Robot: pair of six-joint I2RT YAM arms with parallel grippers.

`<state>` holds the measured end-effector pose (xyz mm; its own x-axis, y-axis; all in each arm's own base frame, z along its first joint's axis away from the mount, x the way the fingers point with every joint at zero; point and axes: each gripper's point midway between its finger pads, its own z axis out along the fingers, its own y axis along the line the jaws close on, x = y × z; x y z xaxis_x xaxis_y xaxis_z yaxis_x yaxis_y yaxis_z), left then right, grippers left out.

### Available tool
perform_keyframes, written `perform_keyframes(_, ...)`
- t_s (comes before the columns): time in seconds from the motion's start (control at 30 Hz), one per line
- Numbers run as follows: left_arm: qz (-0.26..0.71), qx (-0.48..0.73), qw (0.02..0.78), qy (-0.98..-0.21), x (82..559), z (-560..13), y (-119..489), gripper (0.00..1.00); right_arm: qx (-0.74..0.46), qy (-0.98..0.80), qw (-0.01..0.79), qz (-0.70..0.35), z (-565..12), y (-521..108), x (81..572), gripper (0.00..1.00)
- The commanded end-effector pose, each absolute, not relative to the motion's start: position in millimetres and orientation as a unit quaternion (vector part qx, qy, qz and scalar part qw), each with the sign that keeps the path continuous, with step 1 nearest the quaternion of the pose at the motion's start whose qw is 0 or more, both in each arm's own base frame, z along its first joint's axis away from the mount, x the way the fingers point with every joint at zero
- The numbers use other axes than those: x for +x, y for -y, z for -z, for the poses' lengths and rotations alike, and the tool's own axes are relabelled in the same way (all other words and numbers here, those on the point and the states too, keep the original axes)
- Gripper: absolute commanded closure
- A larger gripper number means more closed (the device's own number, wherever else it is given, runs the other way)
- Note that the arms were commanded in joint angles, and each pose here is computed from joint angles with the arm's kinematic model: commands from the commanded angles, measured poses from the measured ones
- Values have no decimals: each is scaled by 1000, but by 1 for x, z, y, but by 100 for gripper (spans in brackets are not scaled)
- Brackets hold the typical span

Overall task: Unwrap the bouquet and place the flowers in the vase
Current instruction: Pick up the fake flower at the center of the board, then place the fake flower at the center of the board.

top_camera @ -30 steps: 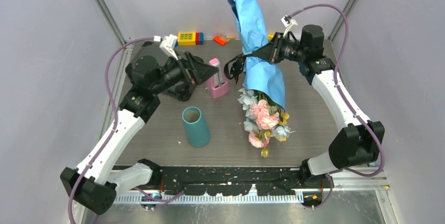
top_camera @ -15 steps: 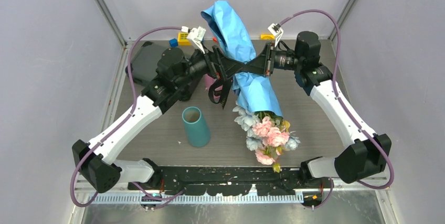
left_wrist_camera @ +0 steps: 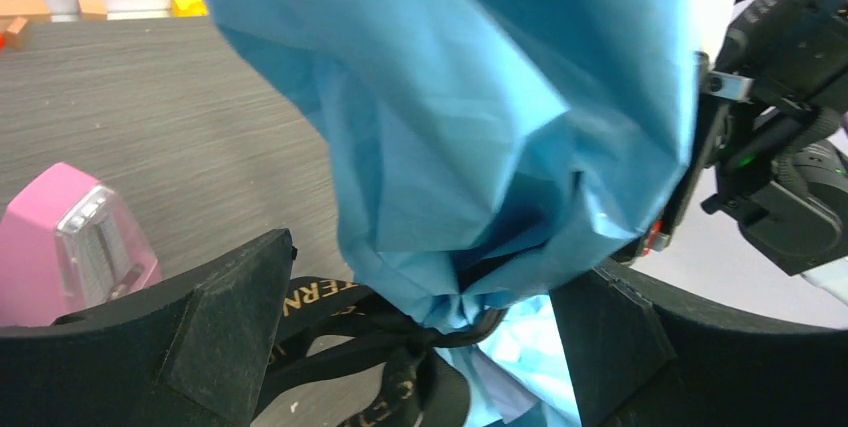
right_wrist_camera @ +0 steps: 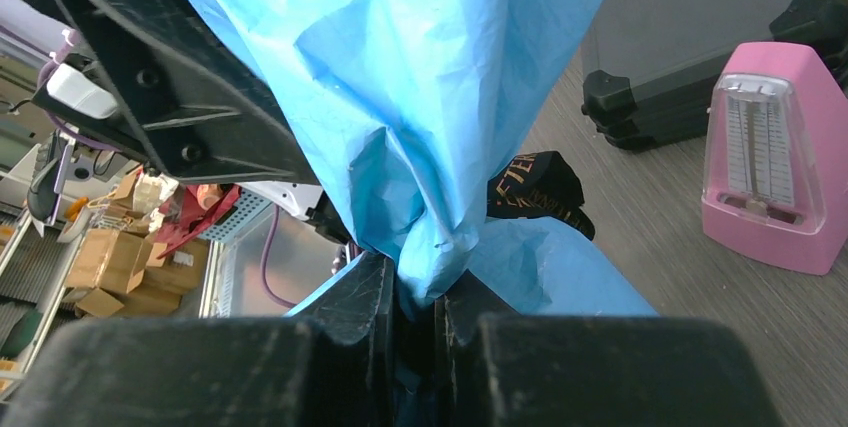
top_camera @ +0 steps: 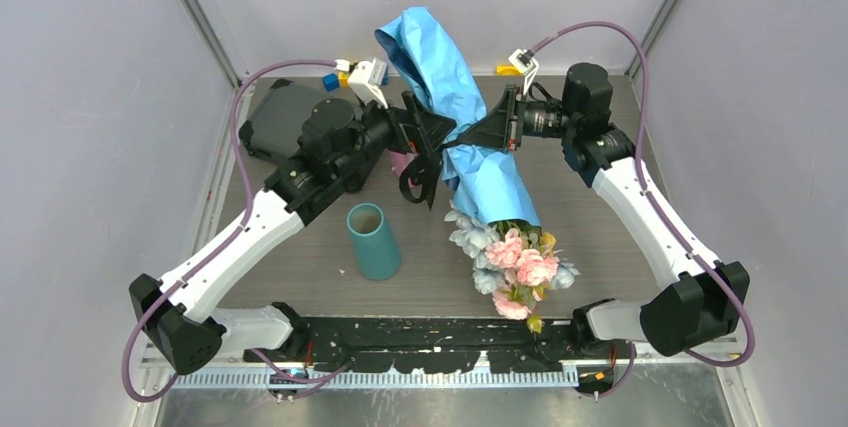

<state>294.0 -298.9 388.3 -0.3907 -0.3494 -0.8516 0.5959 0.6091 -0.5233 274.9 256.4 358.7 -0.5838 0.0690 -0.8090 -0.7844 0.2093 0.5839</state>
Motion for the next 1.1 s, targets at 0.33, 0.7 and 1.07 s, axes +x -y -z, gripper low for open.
perform_keyframes(0.33,535,73,554,-633,287,-415,318,11,-320,-644,368,-589,-379,-259,238,100)
perform_keyframes(0.7,528,78,554,-639,292,-405,321,100,-288,-686,383,-548,-358,-256,259,94)
perform_keyframes(1.07,483,19,538,-690,322,-371,321,100,-210,-762,432,-434,-324,-231,293,15)
